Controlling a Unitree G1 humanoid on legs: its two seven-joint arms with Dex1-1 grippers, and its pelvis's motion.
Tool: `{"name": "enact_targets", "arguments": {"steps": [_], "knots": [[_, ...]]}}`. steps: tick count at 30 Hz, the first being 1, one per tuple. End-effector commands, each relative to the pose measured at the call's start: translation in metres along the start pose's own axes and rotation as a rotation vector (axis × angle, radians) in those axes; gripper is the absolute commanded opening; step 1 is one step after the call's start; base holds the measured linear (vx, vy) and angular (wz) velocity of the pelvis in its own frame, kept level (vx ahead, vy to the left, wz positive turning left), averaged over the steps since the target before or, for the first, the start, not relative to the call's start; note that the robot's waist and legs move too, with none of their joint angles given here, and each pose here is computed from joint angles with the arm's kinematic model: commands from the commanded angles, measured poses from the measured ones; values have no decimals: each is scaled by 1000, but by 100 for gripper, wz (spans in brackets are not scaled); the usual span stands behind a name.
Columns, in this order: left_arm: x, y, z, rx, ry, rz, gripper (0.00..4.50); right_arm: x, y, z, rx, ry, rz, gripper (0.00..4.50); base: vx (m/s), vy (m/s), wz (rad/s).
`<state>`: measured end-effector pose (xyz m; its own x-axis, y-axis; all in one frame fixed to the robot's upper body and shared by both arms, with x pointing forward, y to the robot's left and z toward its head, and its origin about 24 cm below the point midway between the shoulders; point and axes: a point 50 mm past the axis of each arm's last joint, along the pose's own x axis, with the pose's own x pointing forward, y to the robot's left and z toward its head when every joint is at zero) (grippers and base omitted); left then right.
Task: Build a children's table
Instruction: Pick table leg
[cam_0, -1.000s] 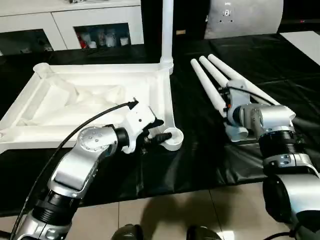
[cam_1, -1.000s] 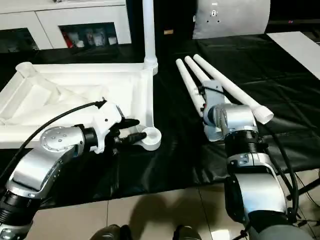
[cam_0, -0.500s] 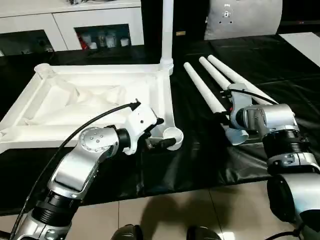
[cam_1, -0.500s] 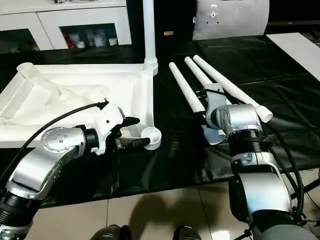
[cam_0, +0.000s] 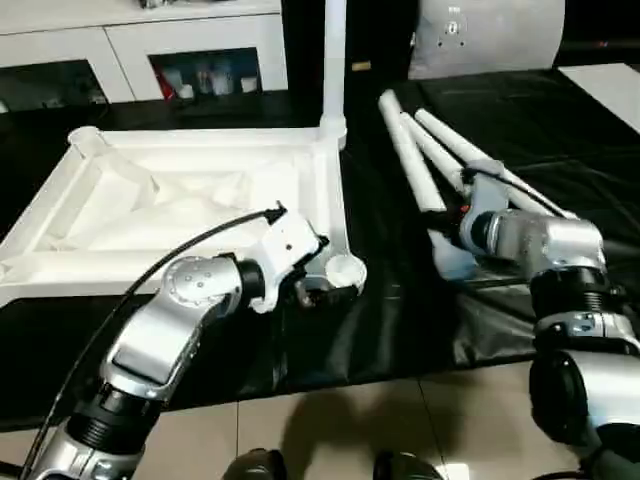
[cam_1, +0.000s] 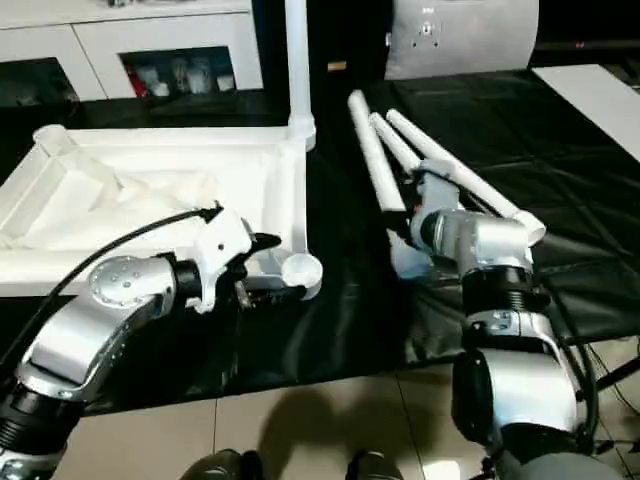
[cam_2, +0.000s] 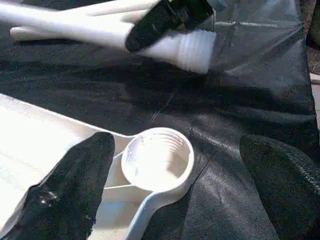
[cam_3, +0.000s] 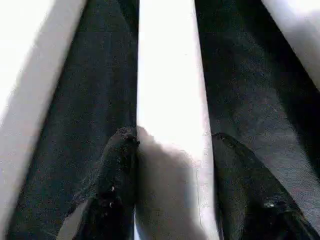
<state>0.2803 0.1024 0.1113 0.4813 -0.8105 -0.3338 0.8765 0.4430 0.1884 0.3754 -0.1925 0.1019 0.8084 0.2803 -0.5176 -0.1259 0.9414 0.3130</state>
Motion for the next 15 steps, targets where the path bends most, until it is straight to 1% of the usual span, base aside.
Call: {"name": "enact_targets", "arguments": {"steps": [1,2,3,5,6,7,8,9,11,13,14,15], "knots": [[-1,0,0,6,6,2,450,-4,5,10,30,-63,34,184,0,0,0],[-1,0,0,6,5,2,450,-5,5,11,44,-71,43,184,0,0,0],[-1,0,1,6,4,1,450,-6,6,13,59,-114,54,184,0,0,0],[0,0,2,7,-3,2,450,-12,11,24,15,-281,93,184,0,0,0],[0,0,3,7,-10,5,450,-15,13,28,8,-352,102,184,0,0,0],[1,0,4,8,-20,8,450,-18,13,32,24,-401,85,184,0,0,0],[2,2,11,10,-68,34,450,-22,10,36,30,-460,17,184,0,0,0],[2,2,11,10,-68,34,450,-22,10,36,30,-460,17,184,0,0,0],[3,10,21,-3,-149,112,450,-27,8,39,20,-493,6,184,0,0,0],[3,23,35,-51,-247,212,450,-35,9,44,24,-574,73,184,0,0,0],[2,35,44,-98,-306,289,450,-40,13,42,53,-602,195,184,0,0,0],[1,39,48,-122,-328,317,450,-42,16,40,72,-621,245,184,0,0,0]]}}
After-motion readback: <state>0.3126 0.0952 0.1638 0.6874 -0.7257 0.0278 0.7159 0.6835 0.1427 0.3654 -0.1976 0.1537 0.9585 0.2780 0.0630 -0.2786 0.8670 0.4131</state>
